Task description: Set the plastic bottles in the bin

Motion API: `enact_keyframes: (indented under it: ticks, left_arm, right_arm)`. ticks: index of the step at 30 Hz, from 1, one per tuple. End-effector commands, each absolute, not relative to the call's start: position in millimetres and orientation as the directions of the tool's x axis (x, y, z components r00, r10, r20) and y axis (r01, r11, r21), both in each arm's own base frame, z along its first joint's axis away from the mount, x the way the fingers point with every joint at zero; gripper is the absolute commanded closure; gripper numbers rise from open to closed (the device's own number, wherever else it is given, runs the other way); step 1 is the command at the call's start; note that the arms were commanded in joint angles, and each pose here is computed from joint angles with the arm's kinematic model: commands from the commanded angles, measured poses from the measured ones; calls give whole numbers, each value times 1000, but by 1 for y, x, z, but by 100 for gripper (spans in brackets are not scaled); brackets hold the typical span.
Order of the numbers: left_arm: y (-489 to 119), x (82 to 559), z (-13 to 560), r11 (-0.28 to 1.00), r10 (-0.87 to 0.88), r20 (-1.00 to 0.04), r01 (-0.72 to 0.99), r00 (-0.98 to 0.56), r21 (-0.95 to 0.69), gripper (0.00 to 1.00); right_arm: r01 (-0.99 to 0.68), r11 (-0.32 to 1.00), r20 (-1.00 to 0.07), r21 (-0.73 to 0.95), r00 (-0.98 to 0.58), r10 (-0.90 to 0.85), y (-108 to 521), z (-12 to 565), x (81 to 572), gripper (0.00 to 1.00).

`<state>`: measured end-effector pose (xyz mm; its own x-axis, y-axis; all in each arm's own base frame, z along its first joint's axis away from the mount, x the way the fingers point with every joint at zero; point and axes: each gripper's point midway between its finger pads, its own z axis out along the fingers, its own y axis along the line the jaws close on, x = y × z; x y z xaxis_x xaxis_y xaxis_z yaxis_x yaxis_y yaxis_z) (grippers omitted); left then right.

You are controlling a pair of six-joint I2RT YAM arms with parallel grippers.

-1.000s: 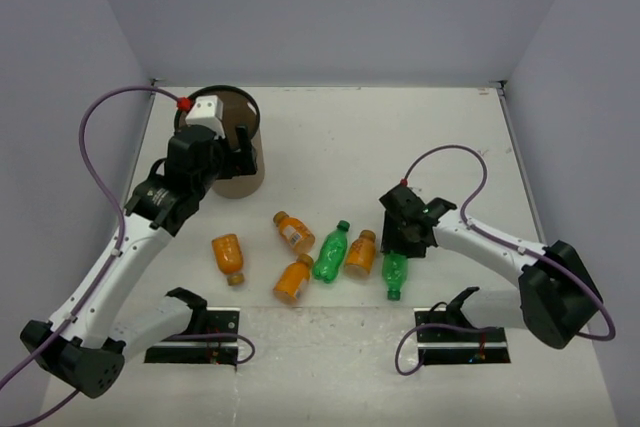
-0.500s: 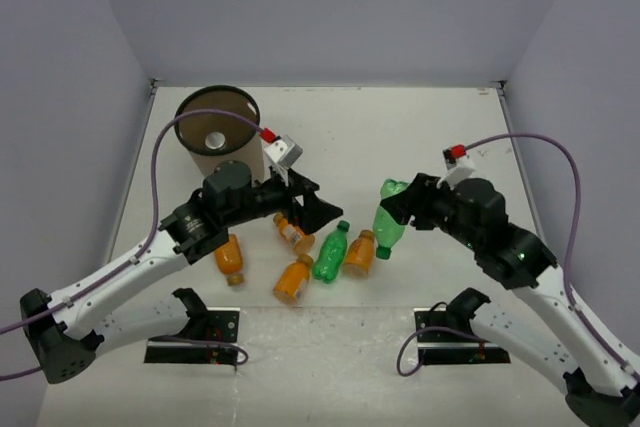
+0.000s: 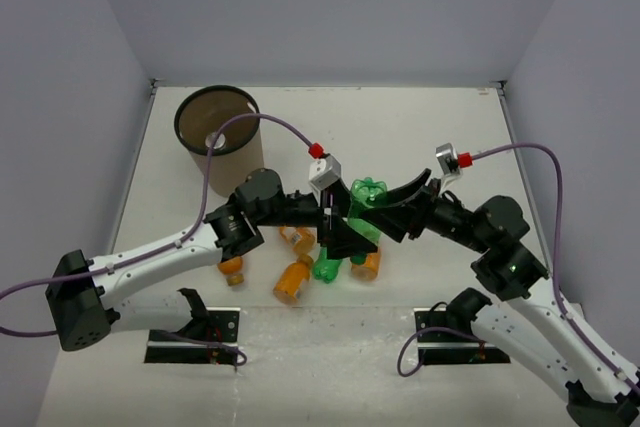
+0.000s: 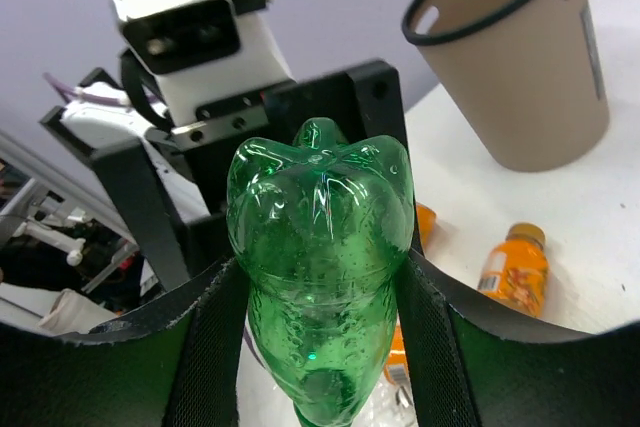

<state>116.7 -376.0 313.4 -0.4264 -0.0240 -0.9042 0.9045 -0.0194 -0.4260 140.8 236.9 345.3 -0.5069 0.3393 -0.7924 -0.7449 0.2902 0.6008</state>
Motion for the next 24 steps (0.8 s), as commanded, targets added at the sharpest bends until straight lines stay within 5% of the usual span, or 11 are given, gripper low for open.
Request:
enact_keyframes:
  ticks: [1,2,3,6,9,10,12,15,17,19,24]
  left_arm:
    - [-384,100,349,-132,-99,-919,921,-381,-367,10]
    - [-386,100,349,-134,-96,-919,920,-383,-369,17]
    - [-389,102,347,-132,-90,-917,918,-388,-375,44]
    - [-392,111,349,-84,-104,-914,919,-393,-386,100]
    - [-390,126,349,16,-124,-908,914,-400,-405,100]
    - [-388,132,351,53,-140,-907,912,-397,-407,100]
    - [-379,158,352,219,-165,-905,880,-392,-422,100]
    - [-337,223,339,604,-172,-902,681,-397,-414,100]
    - [-275,274,331,839,-200,-904,411,-377,-357,100]
    - [-227,303,326,925,-214,-906,223,-366,-308,100]
    - [-84,358,338,950,-196,-945,-289,-262,-117,100]
  right_arm:
    - [-823,182,-811,538,-447,378,241,380,129,87]
    - [-827,172,-811,535,-445,380,242,382,129,87]
    - [-828,164,-809,537,-450,378,243,383,128,87]
    - [-829,161,-811,535,-451,372,244,381,128,85]
    - [-825,178,-813,537,-449,370,243,376,129,68]
    - [-811,199,-810,551,-461,363,242,370,132,51]
    - [-779,271,-806,565,-451,384,235,367,141,1]
    - [-375,684,-776,626,-390,496,169,326,203,1]
    - [-196,764,-778,615,-309,547,130,328,212,1]
    - [-31,813,-791,581,-255,556,96,314,215,1]
    - [-27,841,-798,541,-334,502,103,290,213,1]
